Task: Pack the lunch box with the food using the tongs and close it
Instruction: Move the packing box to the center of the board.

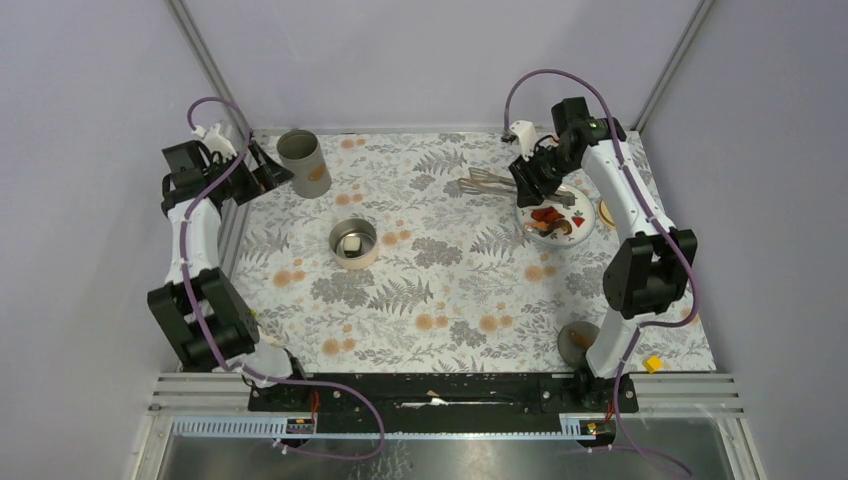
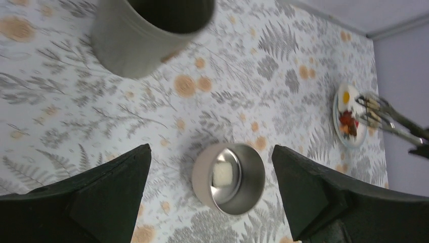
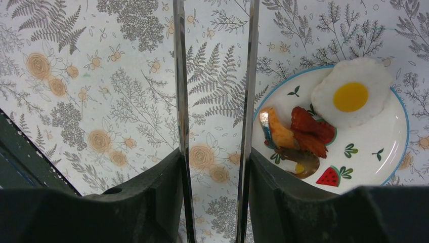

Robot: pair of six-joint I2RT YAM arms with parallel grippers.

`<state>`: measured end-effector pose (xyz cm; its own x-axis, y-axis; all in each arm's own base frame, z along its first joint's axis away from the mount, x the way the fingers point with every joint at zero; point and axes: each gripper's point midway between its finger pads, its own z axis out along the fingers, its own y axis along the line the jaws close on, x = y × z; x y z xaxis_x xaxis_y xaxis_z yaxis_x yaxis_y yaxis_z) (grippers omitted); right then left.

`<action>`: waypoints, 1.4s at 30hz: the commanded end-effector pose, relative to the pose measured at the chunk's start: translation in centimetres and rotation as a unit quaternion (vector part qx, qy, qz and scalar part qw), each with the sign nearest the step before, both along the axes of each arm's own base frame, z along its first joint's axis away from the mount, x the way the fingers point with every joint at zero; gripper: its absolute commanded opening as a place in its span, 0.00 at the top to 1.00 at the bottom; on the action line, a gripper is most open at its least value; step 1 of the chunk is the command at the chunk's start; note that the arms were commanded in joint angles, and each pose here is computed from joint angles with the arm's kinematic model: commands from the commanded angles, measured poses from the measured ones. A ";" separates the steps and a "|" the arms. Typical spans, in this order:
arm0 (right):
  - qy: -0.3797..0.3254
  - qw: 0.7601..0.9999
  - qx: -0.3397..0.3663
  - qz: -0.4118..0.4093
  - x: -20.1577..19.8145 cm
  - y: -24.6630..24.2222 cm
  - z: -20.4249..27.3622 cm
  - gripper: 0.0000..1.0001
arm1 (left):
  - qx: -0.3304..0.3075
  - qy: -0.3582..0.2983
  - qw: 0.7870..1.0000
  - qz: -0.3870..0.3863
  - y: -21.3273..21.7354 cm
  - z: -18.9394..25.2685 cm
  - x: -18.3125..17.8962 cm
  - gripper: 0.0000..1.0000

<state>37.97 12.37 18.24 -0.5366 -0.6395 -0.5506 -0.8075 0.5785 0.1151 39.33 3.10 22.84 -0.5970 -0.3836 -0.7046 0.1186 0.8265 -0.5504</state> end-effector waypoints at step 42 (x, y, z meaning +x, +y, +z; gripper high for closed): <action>-0.017 0.997 -0.035 -0.072 -2.2 -10.4 -0.1 0.48 | -0.326 -0.020 0.944 0.057 -3.3 -9.6 21.0 0.01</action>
